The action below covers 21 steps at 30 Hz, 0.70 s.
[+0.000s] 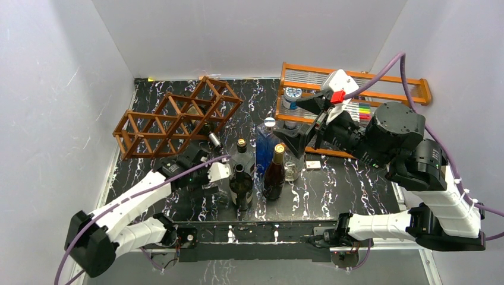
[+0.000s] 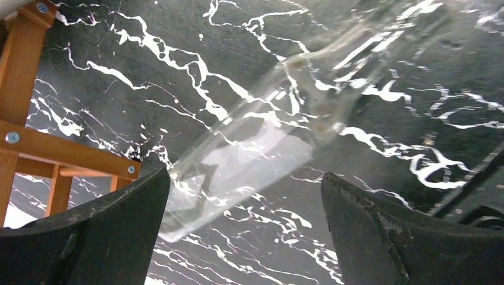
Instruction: Take the wine bottle off the wine rack
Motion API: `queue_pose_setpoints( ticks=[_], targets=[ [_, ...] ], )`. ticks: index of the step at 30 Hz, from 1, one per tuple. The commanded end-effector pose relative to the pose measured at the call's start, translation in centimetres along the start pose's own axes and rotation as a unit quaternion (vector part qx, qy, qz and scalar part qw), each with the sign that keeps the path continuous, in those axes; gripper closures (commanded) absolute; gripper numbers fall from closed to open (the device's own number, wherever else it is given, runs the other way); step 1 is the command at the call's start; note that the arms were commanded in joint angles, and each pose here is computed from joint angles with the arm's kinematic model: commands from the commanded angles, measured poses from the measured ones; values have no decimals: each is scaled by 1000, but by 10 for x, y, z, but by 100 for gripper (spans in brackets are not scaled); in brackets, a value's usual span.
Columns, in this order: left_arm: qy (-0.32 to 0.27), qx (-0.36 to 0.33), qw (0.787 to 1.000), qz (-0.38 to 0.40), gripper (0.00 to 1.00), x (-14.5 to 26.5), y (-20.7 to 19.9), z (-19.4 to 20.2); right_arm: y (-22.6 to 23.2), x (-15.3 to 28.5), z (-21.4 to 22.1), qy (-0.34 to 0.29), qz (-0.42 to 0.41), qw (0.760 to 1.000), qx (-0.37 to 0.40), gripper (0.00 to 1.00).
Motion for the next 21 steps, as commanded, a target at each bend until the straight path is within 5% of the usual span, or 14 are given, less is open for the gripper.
queue_pose_setpoints(
  ticks=[1, 10, 14, 21],
  targets=[
    [-21, -59, 997, 44, 2, -23, 9, -1, -5, 7, -4, -10, 15, 1000, 6, 2],
    [-22, -62, 993, 94, 6, -45, 8, 7, -2, -3, -2, -1, 13, 1000, 10, 2],
    [-21, -63, 994, 89, 38, -48, 5, 15, -2, -4, -2, -5, 12, 1000, 5, 2],
    [-26, -43, 997, 52, 66, -39, -3, 36, -1, -3, -1, -12, 17, 1000, -7, 2]
  ],
)
Point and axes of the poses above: each gripper's point midway between its finger pads, its own x axis back along the fingers, its own y axis along the line the jaws close on, z = x × y, the point moved 10 cm from there along x, back along the fingers, and after that the axes turned 10 degrees about x, right-handed, at the moved point
